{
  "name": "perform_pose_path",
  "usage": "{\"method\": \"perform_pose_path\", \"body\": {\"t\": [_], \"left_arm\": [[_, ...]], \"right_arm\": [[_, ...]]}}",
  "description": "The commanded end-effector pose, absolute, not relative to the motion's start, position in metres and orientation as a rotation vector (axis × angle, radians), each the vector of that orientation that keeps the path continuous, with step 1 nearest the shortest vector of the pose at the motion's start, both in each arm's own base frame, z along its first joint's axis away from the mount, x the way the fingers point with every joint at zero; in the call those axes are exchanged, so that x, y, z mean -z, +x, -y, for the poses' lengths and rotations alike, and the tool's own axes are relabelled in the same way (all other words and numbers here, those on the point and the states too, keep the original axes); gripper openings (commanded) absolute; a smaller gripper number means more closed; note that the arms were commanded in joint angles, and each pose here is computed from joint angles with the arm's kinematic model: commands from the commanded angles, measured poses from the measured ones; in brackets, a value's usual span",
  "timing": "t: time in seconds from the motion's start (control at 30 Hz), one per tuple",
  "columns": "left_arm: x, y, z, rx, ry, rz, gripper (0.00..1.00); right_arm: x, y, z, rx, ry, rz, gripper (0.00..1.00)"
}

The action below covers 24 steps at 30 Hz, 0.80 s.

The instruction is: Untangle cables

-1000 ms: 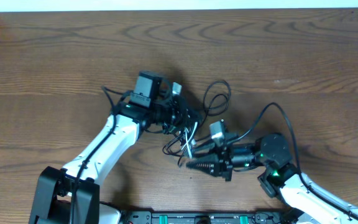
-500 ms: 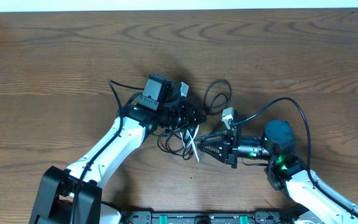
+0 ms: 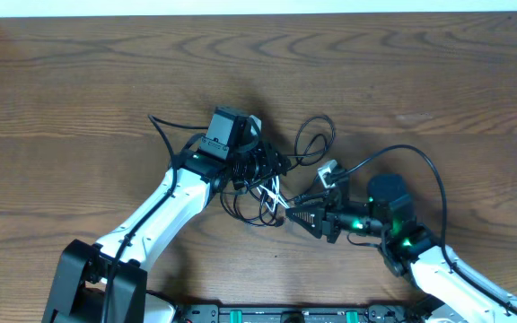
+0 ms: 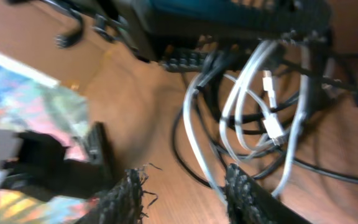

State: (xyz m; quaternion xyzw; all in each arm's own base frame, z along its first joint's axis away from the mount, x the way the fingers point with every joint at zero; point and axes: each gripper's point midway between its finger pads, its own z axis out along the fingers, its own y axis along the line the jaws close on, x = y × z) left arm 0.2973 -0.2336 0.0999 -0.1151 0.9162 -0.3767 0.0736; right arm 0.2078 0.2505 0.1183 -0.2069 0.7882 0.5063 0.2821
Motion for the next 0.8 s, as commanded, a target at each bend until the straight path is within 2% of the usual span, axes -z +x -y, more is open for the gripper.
{"method": "perform_pose_path", "body": {"t": [0.0,0.23,0.37,0.4,0.53,0.77], "left_arm": [[-0.095,0.297,0.232,1.116,-0.416,-2.762,0.42],[-0.096,0.297,0.233,1.128,-0.458,-2.767,0.42],[-0.096,0.296,0.233,1.134,-0.488,-2.769,0.42],[-0.096,0.296,0.234,1.136,-0.498,-2.771,0.42],[-0.095,0.295,0.235,1.138,-0.504,-2.774,0.42],[-0.095,0.295,0.235,1.131,-0.516,-2.773,0.42]], "right_arm": [[-0.112,0.222,-0.252,-1.158,-0.551,-2.095,0.43],[-0.100,0.223,-0.260,-1.005,-0.528,-2.115,0.45],[-0.089,0.226,-0.260,-0.941,-0.514,-2.139,0.41],[-0.089,0.226,-0.261,-0.944,-0.517,-2.137,0.38],[-0.107,0.213,-0.281,-1.098,-0.610,-2.049,0.03],[-0.186,0.178,-0.311,-1.476,-0.800,-1.715,0.01]]}}
